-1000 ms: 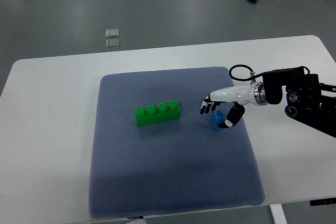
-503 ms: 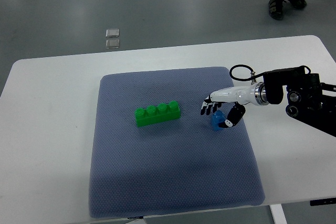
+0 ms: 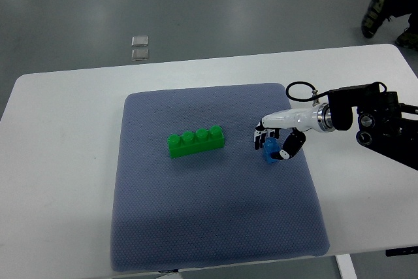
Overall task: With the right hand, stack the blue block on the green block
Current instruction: 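Close the right hand fingers around the blue block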
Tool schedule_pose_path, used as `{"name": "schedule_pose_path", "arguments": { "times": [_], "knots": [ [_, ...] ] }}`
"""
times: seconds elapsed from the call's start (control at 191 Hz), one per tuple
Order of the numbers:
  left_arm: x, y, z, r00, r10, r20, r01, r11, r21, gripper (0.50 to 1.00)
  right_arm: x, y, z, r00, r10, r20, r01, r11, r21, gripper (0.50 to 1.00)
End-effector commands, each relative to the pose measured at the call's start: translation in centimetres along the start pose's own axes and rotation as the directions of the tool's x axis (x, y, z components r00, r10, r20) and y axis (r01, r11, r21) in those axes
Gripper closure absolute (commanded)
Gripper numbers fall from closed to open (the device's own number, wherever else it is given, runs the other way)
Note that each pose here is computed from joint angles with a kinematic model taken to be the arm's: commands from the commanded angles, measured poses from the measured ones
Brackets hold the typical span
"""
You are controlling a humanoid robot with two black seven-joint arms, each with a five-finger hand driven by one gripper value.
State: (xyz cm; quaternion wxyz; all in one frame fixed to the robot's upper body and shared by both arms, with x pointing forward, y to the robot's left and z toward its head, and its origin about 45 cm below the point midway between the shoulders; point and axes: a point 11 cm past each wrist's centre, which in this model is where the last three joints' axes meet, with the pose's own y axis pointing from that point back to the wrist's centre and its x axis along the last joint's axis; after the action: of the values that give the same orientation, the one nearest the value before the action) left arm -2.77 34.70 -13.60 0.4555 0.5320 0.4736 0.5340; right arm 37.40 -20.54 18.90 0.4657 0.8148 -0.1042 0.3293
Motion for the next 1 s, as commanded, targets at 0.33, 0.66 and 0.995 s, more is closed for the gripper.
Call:
{"name": "schedule_pose_path", "arguments": {
  "times": [0.33,0.66,0.995],
  "knots": [
    [0.0,0.0,0.01,1.0,0.0,0.0,0.0,1.0,0.0,0.5,0.12,0.07,0.03,1.0,0.003,0.0,-0.003,1.0,-0.001,0.901],
    [0.0,0.0,0.02,1.0,0.0,0.0,0.0,1.0,-0.002,0.5,0.19,0.13,0.14,1.0,0.006,0.001,-0.006,1.0,-0.004,0.914],
    [0.0,0.0,0.01,1.0,0.0,0.0,0.0,1.0,0.0,0.5,0.46,0.23,0.22,1.0,0.016,0.003,-0.016,1.0,-0.005,0.924]
  ]
}}
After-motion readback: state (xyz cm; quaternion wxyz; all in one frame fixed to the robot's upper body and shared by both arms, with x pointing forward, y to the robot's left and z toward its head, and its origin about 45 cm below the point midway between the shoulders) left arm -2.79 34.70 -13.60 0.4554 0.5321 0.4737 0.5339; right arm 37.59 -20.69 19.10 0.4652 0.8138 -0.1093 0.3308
